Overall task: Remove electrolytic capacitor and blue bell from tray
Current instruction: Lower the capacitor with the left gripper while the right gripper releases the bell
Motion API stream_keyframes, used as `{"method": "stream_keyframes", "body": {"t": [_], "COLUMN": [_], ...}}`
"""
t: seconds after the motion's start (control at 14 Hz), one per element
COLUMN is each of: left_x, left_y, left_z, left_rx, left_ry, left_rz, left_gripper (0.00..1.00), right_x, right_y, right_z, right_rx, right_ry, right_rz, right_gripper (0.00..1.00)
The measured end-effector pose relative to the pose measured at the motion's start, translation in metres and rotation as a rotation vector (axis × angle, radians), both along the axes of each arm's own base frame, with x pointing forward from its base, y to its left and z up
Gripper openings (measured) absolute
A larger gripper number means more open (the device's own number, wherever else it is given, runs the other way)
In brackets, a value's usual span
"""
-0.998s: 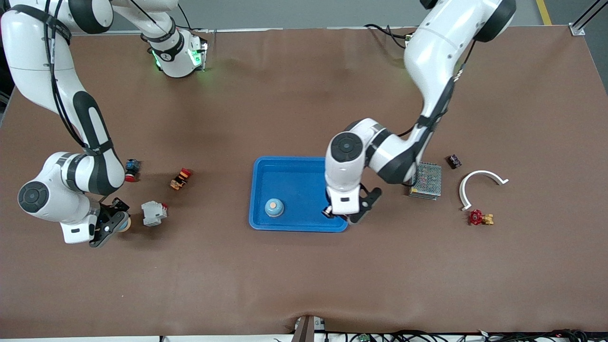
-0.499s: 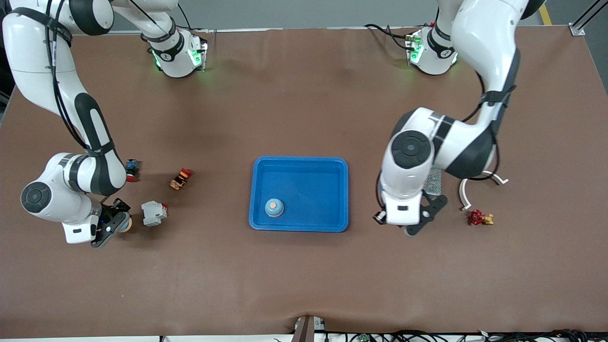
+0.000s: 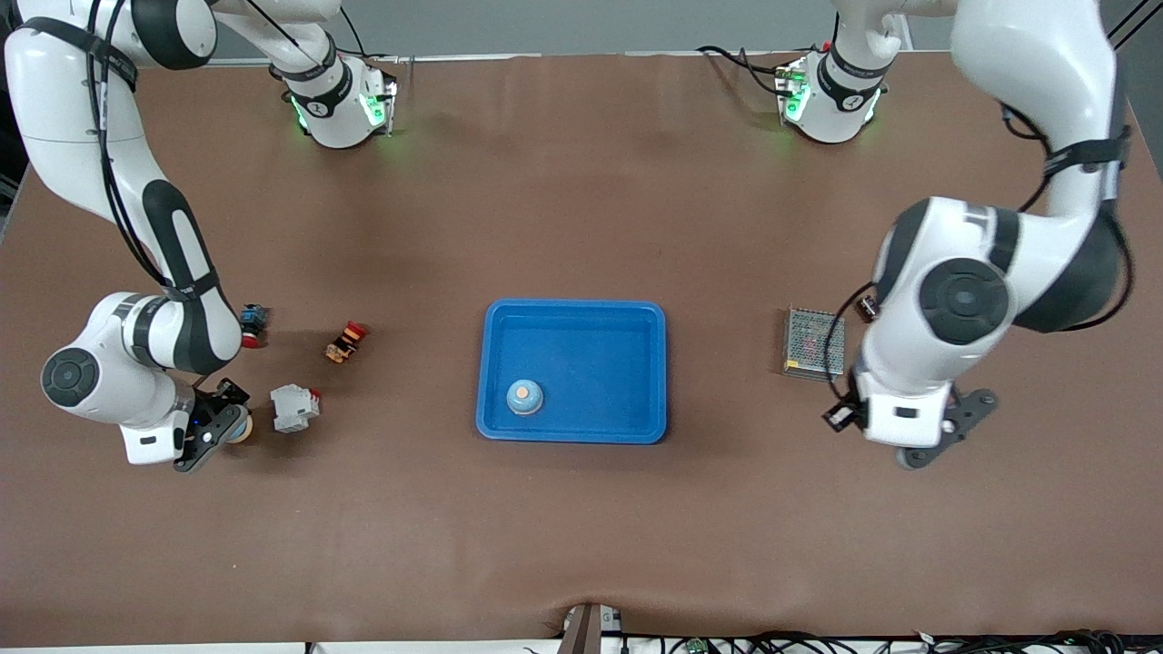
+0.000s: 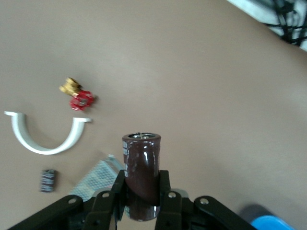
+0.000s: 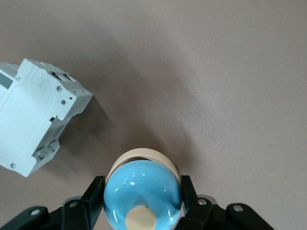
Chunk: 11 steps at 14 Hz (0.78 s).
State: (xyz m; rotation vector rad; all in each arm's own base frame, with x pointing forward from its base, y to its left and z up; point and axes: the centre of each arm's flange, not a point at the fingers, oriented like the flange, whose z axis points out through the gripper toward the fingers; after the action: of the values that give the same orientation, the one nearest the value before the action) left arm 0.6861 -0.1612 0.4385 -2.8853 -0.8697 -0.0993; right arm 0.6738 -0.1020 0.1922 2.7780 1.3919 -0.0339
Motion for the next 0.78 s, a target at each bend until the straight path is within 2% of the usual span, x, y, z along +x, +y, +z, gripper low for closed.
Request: {"method": "stream_keyframes", "body": {"t": [0.21, 0.29, 0.5, 0.64, 0.78], "left_x": [0.003, 0.004, 0.001, -0.004, -0.010], "left_y": [0.056, 0.072, 0.123, 0.156, 0.187], "left_z": [0.005, 0.002, -0.009, -0.016, -0.023], "left_rx": [0.006, 0.007, 0.007, 0.004, -0.003], "left_ry": [0.047, 0.063, 0.116, 0.149, 0.179], "left_rz": [-0.044, -0.060, -0.120, -0.155, -0.186], "left_gripper": [0.30, 0.30, 0.30, 0.30, 0.30], "right_x": [0.001, 0.001, 0.001, 0.001, 0.003], "right_y": [0.000, 0.000, -0.001, -0.001, 0.002], "right_z": [0.000, 0.000, 0.000, 0.001, 0.009], "right_rx": [0.000, 0.002, 0.015, 0.020, 0.058], "right_ry": [-0.008, -0.008, -0.010, -0.009, 0.026], "right_rz": [-0.001, -0.004, -0.020, -0.025, -0.053], "right_gripper": [0.68, 0.72, 1.00, 1.00, 1.00]}}
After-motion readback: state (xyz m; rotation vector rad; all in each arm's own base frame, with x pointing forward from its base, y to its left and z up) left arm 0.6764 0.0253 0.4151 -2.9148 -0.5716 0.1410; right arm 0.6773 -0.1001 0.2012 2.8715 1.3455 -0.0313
